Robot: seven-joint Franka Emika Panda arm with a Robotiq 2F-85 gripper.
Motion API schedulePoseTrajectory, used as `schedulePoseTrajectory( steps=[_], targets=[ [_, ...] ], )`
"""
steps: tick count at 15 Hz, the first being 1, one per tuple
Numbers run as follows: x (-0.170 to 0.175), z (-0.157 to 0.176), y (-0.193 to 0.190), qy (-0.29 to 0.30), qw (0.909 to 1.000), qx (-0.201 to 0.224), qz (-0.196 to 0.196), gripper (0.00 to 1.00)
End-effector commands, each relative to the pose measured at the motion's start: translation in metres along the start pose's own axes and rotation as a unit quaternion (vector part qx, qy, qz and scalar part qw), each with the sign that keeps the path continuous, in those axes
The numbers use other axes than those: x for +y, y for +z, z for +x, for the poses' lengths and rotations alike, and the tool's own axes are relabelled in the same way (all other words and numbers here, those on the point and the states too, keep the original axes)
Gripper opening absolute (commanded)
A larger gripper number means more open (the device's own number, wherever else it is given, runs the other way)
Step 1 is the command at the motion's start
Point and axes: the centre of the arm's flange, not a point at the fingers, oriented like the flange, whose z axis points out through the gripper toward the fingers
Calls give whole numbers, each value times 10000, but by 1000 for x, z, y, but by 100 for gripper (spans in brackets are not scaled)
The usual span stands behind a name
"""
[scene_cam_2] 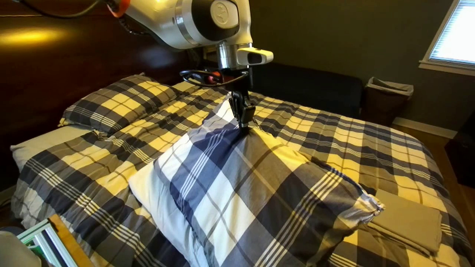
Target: Remove the checked pillow from on top of the white pillow, pick up the black remote, put it on the bed and then put the checked pillow back on top of the white pillow
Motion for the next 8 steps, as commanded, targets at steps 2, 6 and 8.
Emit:
schedulePoseTrajectory(
  steps=[2, 6, 8],
  targets=[
    [0, 0, 1, -3, 10000, -5, -3, 3],
    [18, 14, 1, 83, 9997, 224, -102, 1],
    [37, 26, 1, 127, 9995, 245, -158, 1]
  ],
)
